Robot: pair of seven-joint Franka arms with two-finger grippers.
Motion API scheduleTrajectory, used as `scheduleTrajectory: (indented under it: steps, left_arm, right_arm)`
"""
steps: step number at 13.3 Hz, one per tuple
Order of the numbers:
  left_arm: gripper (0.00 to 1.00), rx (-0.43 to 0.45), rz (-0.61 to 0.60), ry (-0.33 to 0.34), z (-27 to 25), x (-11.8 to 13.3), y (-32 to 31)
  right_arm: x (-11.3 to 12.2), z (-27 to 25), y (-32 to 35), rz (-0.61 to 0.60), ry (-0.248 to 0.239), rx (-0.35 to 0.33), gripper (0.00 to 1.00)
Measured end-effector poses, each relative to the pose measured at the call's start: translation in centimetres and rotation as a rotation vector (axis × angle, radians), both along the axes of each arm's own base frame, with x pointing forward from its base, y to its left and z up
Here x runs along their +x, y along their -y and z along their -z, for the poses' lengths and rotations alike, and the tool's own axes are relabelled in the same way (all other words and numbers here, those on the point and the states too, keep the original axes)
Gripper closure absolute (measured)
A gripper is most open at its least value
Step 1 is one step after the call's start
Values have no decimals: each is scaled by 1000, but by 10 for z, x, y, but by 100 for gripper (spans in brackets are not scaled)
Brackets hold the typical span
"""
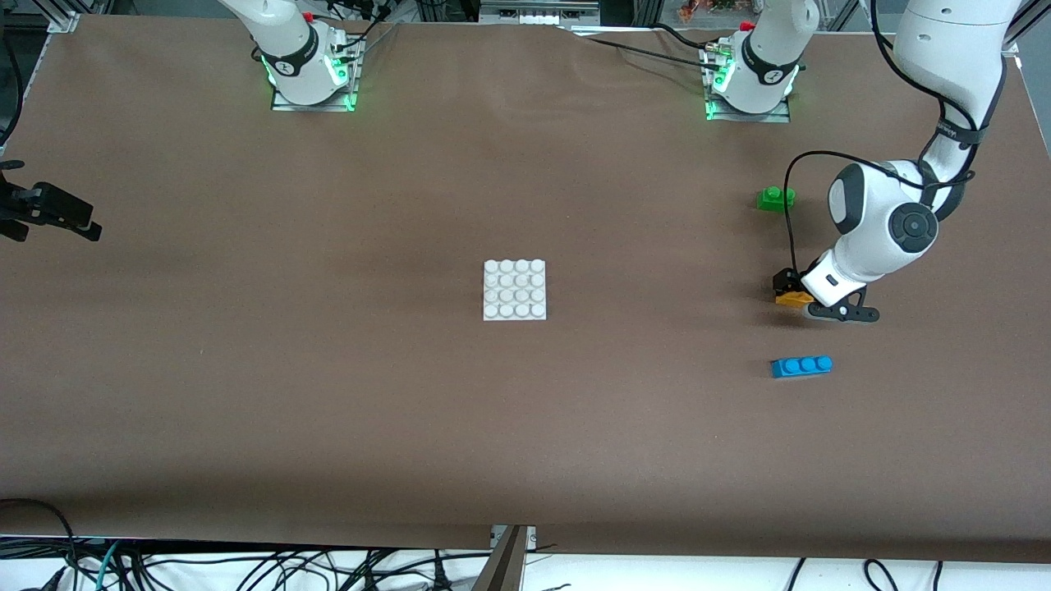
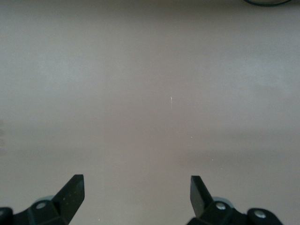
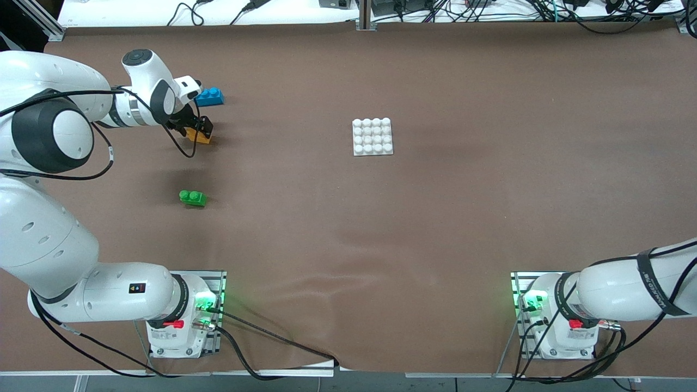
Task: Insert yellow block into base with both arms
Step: 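Close the left gripper on the yellow brick and lift it, then carry the yellow brick with the left gripper over the white base plate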
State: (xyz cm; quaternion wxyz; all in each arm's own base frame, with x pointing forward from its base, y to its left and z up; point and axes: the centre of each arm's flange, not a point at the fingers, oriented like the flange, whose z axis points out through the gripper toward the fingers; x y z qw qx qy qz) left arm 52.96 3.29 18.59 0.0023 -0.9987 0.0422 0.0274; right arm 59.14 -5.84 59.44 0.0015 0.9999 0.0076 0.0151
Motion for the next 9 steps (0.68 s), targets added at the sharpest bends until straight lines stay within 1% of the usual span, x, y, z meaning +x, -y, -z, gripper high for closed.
scheduleTrajectory:
  steps: [1, 4, 6, 9]
  left_arm:
    - [32, 0, 0, 2, -1, 1, 0]
    - [32, 0, -1, 3, -1, 1, 0]
    - [32, 1, -2, 14, -9, 6, 0]
    - [32, -1, 10, 25, -58, 18, 9]
  right_arm:
    - [0, 0, 0, 0, 0, 0, 0]
    - [0, 0, 0, 0, 0, 0, 0]
    - [0, 0, 0, 0, 0, 0, 0]
    - [0, 0, 0, 0, 0, 0, 0]
